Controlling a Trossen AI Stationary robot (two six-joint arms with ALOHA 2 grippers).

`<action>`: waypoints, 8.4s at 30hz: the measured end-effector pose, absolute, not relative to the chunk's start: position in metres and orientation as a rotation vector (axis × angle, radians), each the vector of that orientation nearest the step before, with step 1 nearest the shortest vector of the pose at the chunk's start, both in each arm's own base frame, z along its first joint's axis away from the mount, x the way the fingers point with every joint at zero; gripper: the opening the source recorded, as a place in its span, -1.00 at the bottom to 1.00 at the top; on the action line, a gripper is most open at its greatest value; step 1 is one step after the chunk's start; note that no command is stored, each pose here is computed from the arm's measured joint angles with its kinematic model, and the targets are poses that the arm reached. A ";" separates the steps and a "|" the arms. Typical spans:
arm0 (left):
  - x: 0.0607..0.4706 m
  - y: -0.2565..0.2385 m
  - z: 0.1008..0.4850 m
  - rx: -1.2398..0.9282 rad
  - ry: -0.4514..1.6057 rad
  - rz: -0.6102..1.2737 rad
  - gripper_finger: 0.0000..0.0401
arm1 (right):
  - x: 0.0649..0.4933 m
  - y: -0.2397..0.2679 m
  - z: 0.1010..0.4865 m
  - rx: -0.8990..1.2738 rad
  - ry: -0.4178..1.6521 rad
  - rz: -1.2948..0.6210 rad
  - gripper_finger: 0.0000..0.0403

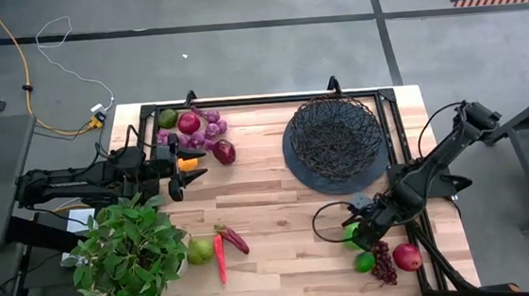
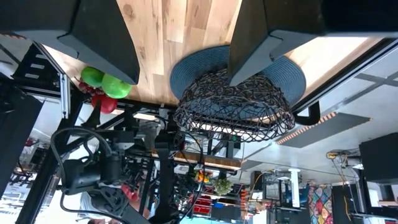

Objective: Build produce basket
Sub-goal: Put the green apple into the black wire basket

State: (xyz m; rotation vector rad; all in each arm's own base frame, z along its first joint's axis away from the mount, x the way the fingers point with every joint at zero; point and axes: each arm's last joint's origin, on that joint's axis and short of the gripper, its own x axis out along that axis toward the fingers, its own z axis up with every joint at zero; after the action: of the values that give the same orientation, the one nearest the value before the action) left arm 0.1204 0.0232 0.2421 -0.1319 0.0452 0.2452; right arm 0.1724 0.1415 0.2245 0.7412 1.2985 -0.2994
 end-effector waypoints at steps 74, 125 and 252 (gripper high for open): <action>0.120 0.023 0.242 -0.134 0.050 0.242 0.18 | 0.208 0.185 0.234 0.521 1.404 -0.455 0.86; 0.120 0.023 0.242 -0.131 0.050 0.241 0.18 | 0.197 0.172 0.189 0.536 1.306 -0.400 0.60; 0.121 0.024 0.246 -0.060 0.008 0.270 0.18 | 0.208 -0.140 0.158 0.481 0.887 -1.160 0.95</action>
State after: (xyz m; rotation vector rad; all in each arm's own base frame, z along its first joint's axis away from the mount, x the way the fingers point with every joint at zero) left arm 0.1206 0.0242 0.2464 -0.0600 0.0082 0.2698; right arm 0.2084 -0.1403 0.1581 0.4807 0.8868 -1.1602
